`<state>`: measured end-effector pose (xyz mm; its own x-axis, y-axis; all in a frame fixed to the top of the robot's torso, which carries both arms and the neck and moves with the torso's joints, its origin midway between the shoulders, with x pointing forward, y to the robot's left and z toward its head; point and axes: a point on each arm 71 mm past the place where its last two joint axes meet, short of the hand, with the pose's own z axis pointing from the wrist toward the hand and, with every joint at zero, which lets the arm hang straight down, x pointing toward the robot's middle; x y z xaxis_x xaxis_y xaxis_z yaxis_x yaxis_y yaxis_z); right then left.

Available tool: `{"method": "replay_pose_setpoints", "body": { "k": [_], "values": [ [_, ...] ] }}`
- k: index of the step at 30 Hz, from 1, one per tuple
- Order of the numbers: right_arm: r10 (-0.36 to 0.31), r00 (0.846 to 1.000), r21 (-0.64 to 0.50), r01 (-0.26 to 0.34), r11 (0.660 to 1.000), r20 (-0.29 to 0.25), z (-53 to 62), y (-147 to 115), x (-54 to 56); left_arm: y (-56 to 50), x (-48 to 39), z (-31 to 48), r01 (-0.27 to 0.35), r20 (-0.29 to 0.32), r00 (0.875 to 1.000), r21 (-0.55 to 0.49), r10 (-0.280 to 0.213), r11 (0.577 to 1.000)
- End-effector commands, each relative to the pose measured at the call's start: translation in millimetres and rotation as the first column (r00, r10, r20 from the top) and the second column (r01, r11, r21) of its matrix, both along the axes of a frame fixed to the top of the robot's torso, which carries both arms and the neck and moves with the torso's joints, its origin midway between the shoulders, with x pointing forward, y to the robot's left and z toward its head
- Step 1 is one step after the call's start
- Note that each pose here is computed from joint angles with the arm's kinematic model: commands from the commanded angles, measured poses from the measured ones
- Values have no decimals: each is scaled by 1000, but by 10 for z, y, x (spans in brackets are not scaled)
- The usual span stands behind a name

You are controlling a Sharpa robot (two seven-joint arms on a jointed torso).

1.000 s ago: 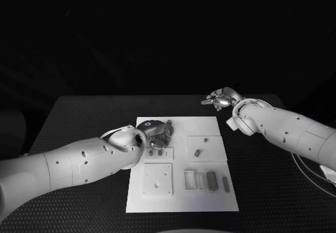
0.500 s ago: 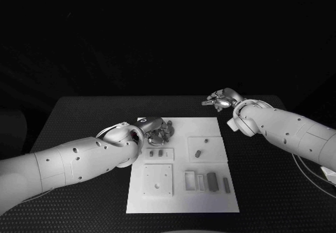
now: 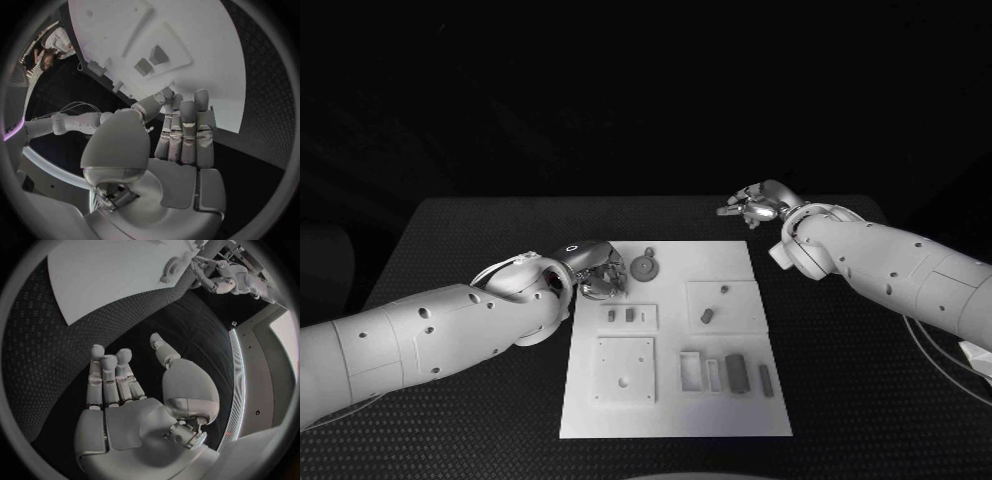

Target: Assemble the parts on the task board

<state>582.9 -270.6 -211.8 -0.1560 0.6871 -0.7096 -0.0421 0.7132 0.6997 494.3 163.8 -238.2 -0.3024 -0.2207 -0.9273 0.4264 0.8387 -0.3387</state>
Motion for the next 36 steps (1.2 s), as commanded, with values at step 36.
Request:
{"method": "replay_pose_setpoints", "body": {
  "k": [36],
  "values": [
    [18,1000,2,-18,1000,-3,-4,24,-3,-150,-34,-30,52,-3,999,27,-52,998]
  ]
}}
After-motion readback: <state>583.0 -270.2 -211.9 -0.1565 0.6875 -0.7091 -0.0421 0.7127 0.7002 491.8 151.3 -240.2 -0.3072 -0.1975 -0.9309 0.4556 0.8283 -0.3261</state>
